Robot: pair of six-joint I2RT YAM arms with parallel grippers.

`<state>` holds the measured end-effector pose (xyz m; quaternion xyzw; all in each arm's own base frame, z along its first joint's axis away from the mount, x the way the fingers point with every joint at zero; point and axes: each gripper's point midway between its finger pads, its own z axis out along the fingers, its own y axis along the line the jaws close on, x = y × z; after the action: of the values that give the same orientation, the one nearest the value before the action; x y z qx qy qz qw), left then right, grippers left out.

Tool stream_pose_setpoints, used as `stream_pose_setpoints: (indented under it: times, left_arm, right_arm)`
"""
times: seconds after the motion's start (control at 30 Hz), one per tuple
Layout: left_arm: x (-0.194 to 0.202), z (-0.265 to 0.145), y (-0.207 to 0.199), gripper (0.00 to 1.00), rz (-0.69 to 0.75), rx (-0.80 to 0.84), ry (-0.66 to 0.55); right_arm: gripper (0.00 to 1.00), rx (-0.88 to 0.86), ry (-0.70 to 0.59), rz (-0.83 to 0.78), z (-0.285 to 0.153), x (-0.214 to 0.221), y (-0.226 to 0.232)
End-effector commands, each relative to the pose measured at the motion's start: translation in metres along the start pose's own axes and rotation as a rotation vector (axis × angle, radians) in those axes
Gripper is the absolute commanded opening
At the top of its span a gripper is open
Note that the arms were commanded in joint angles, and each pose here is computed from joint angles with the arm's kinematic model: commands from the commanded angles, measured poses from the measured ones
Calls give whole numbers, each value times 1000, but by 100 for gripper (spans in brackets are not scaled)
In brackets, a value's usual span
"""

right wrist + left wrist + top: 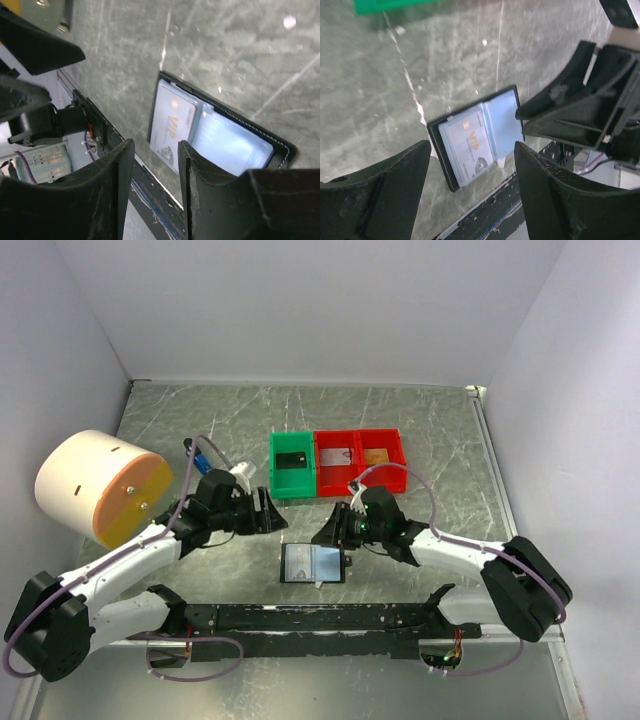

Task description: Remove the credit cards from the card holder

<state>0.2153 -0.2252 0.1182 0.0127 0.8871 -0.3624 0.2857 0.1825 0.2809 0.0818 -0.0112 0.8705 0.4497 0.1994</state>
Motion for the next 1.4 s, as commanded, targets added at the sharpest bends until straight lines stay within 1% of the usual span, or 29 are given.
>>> stream_pose_setpoints:
  times: [0.0,0.1,0.17,0.37,0.5,0.67,0.77,1.0,1.2,1.3,1.37]
  left_arm:
    - [19,12,-10,77,20,18,49]
    - [23,17,-9,75,22,-28,52]
    - [29,17,-12,75,27,-18,57]
    - [41,21,-7,72,16,-16,82]
    - [54,23,-6,70,12,1,118]
    - [60,25,-6,68,28,5,145]
    - [65,27,-7,65,35,10,161]
    - [78,30,-5,56,43,14,183]
    - [90,36,1,49,63,-4,221]
    - [94,39,10,46,75,-56,237]
    - [93,42,12,42,87,-79,240]
  right_arm:
    - [38,-16,58,64,6,20,-4]
    - [36,-32,49,83,6,24,-3]
    - [36,-60,46,83,6,24,2]
    - [35,-42,96,73,16,35,-4]
    - [30,-52,116,82,24,41,-5]
    - [28,-29,135,89,32,46,-13]
    - [24,-18,141,95,35,47,-17]
    - [23,31,145,88,39,48,-27]
    - [21,20,142,93,41,47,-26]
    - [20,23,144,91,41,48,-28]
    - [19,25,145,94,41,48,-28]
